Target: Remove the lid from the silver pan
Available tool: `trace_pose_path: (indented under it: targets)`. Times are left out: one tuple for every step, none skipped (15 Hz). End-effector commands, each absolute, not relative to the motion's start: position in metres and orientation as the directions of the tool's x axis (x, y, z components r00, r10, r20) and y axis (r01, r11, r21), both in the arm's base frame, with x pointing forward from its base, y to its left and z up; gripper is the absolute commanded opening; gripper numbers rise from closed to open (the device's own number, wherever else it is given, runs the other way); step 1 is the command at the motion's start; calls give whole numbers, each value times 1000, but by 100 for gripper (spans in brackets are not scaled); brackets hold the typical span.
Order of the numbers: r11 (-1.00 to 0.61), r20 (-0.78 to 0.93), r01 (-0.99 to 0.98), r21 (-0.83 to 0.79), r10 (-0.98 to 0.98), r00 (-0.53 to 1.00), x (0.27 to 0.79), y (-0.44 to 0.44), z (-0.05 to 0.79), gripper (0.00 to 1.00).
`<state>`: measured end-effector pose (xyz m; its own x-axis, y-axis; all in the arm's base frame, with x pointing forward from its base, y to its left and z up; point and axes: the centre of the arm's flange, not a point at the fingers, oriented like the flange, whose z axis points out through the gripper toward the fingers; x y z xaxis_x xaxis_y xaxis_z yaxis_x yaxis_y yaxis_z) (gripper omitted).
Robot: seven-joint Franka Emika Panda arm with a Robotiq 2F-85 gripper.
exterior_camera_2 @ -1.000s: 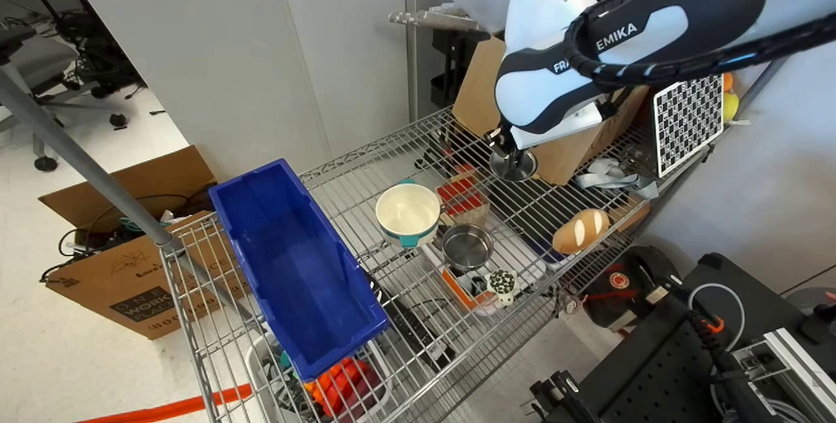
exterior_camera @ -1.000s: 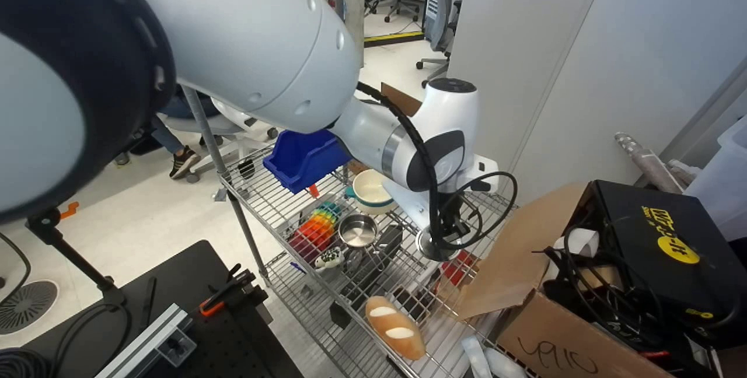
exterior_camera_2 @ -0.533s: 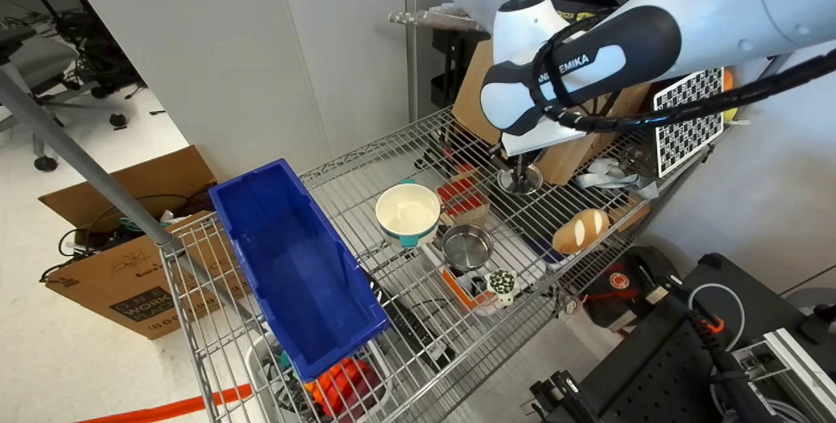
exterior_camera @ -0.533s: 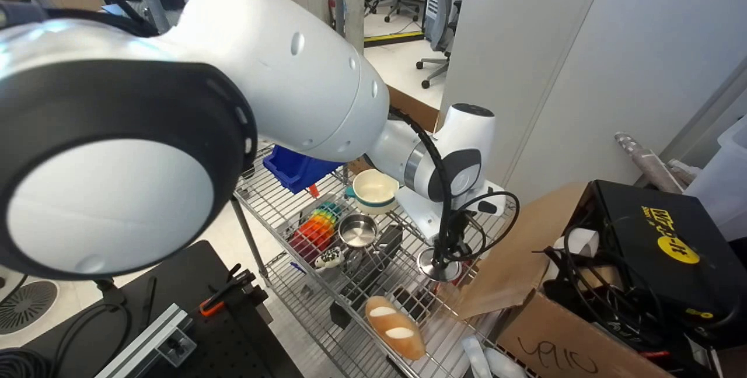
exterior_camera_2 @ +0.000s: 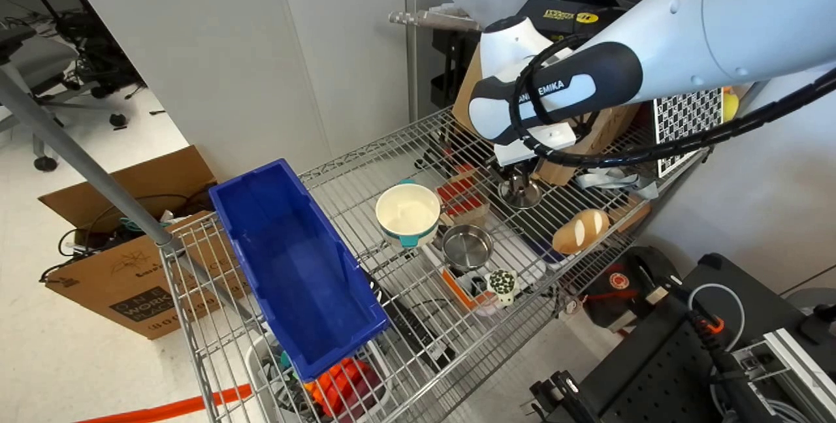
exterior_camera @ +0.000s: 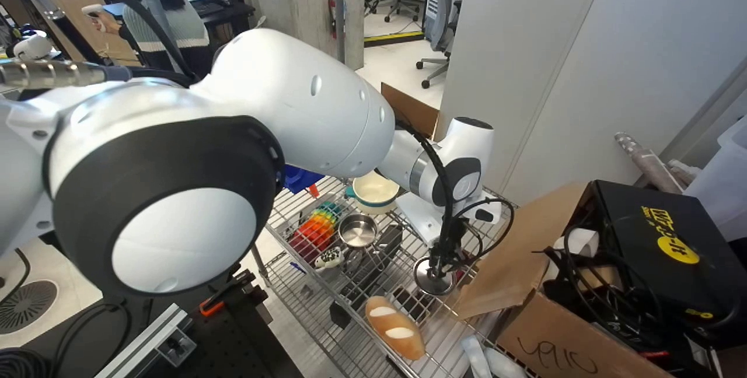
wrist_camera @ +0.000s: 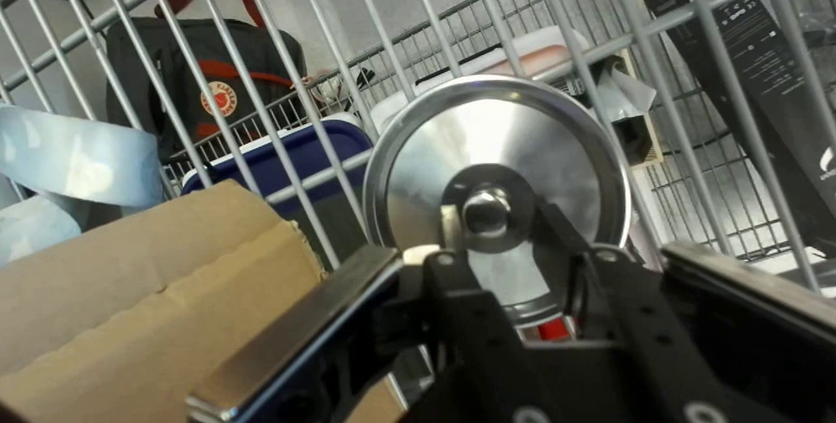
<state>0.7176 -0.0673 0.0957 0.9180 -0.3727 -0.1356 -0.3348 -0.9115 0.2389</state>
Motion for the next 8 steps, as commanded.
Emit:
trace_pose_path:
  targets:
    - [-922, -141, -314, 226, -349, 926, 717, -55, 120, 65]
    - [-930, -138, -302, 210, -334, 933, 710, -48, 132, 73]
    - [-941, -139, -284, 185, -311, 940, 704, -39, 146, 80]
    - [-957, -121, -258, 134, -274, 954, 694, -26, 169, 86]
    - [-935, -121, -291, 201, -319, 940, 723, -44, 123, 69]
    - [-944, -116, -277, 181, -300, 947, 723, -34, 137, 76]
    - [-948, -113, -268, 170, -289, 951, 721, -27, 150, 85]
    - [-950, -112, -264, 165, -284, 952, 719, -24, 158, 86]
